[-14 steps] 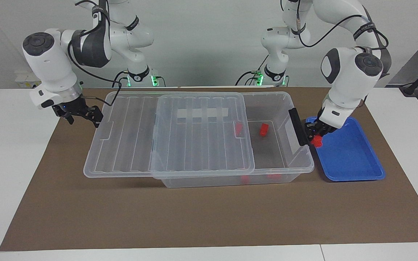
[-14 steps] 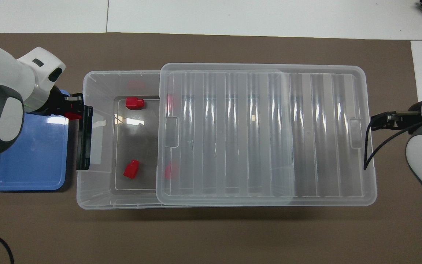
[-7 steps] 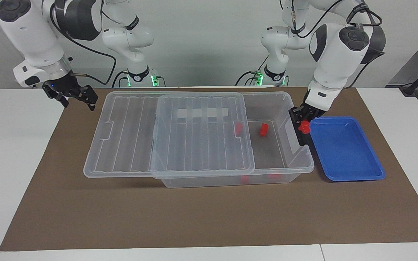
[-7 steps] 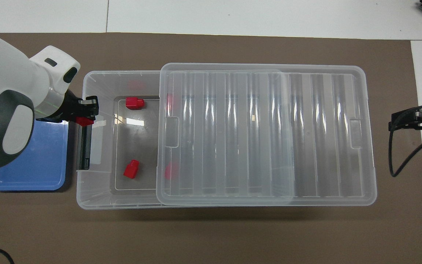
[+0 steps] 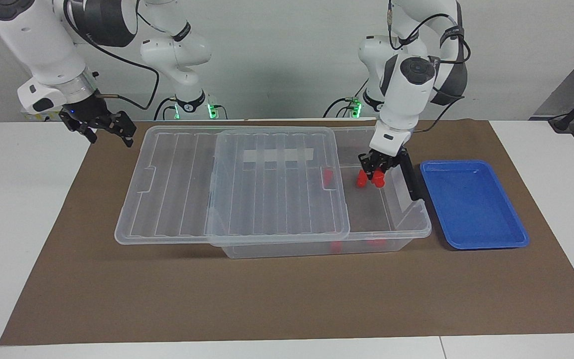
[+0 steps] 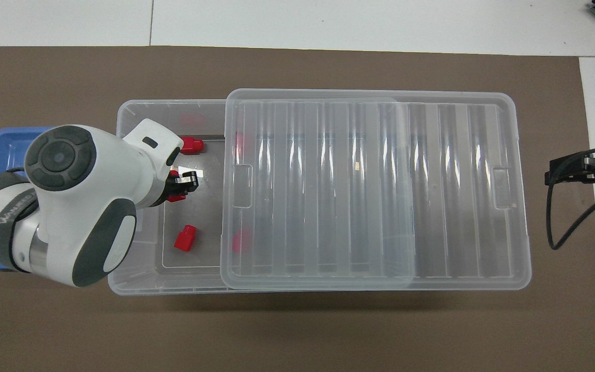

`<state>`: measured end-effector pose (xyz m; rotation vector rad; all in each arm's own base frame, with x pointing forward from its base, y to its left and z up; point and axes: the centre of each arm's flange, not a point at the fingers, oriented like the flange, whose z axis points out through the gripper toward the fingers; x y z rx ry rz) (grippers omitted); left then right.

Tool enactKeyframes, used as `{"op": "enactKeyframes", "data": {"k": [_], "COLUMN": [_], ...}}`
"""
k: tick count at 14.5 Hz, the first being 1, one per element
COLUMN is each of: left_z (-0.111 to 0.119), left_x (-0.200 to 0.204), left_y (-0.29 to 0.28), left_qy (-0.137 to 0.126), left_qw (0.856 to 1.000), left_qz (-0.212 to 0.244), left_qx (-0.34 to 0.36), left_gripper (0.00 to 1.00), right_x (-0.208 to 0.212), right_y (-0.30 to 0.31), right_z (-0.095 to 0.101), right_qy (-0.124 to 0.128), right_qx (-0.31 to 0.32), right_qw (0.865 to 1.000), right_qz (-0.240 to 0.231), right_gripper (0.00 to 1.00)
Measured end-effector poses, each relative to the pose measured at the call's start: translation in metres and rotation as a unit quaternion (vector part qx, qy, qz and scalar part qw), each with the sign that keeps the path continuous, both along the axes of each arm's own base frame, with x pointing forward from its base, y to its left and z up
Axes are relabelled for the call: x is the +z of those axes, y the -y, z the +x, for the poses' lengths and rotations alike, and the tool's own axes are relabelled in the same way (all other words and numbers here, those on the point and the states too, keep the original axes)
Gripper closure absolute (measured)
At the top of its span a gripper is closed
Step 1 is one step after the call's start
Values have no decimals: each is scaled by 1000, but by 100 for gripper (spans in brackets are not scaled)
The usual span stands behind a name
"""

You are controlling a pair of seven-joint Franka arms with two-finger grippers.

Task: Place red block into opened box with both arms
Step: 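Lower the red block into the box with the left gripper, then open the left gripper to release the red block inside the box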

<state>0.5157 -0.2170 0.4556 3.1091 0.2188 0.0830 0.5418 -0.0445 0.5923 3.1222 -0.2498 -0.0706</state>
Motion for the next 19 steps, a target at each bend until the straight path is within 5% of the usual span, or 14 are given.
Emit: {"op": "enactKeyframes", "data": {"k": [9,19], "left_z": [-14,-2], "left_x": [-63,-127], "left_y": [-1,8], "left_qy": [29,35], "left_qw": [999,999], "left_qz": [-14,-21], "left_qx": [0,-3], "left_gripper": [66,66], "right_x": [11,11], "right_y": [-12,-13], "right_z": [-1,0], "right_qy": [-1,0], "right_qx": [11,12], "right_qw": [1000,1000], "right_qz": [-1,-1], "right_gripper": [0,0]}}
